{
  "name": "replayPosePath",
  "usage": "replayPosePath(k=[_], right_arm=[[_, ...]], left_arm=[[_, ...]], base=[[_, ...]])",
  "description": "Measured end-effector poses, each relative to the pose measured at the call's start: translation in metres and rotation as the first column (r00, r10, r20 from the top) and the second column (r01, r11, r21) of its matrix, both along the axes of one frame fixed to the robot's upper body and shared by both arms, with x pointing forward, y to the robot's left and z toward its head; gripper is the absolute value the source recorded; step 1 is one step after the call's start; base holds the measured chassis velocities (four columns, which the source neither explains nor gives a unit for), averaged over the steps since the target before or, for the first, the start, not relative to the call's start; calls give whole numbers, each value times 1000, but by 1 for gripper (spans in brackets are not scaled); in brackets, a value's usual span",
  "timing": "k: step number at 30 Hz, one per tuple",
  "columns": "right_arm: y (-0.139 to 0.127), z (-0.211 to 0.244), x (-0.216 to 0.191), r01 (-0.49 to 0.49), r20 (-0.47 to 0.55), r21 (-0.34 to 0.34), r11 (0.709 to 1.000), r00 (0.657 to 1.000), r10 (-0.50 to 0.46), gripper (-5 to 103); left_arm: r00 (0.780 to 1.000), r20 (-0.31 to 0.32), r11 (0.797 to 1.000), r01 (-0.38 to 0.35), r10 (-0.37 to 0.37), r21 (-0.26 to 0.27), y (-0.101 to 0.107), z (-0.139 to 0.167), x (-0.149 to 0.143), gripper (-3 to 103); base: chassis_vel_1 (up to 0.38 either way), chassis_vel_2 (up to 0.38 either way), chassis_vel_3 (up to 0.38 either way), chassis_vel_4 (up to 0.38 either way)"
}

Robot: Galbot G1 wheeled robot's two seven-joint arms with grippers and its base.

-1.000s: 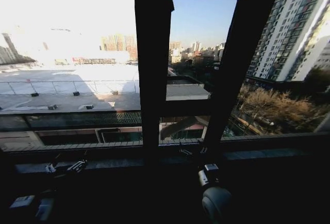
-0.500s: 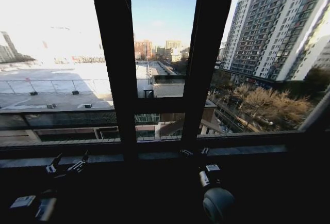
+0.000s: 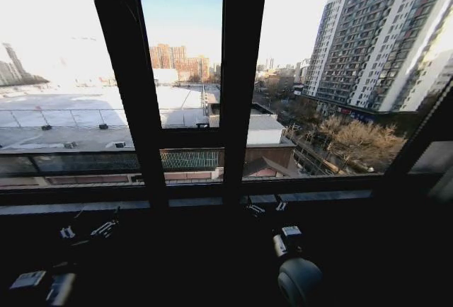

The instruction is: Open the curtains by pulling them apart, changing their state from closed to fully open.

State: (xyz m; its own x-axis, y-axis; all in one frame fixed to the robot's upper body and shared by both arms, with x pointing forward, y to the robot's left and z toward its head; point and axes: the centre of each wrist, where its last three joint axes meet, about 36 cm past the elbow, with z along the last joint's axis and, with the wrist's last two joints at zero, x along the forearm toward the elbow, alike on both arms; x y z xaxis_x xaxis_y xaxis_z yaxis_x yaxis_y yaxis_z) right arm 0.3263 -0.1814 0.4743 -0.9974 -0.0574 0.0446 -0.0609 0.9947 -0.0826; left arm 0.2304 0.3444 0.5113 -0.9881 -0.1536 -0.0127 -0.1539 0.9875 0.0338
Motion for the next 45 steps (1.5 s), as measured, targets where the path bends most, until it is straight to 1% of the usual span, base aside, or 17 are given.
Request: replayPosePath(k=[11, 31, 37, 45], right_arm=[[-2, 0, -1, 8, 0, -5, 1000, 1000, -8, 100], [-3, -4, -1, 16, 5, -16, 1000, 1000, -16, 100], [-3, -6, 0, 18, 7, -19, 1000, 1000, -18, 100], [-3, -7, -1, 13, -1, -11, 1000, 1000, -13, 100]], left_arm=[[1000, 7, 1000, -3, 3, 2, 1, 0, 0, 100], [1000, 9, 1000, -9, 9, 3, 2, -2, -2, 100], [1000, 7, 1000, -13, 13, 1, 2, -3, -4, 100], [1000, 14, 1000, -4, 5, -7, 1, 0, -4, 100]], base=[[34, -358, -28, 359], [305, -367, -297, 361], [45, -6, -109, 115], [-26, 42, 28, -44]])
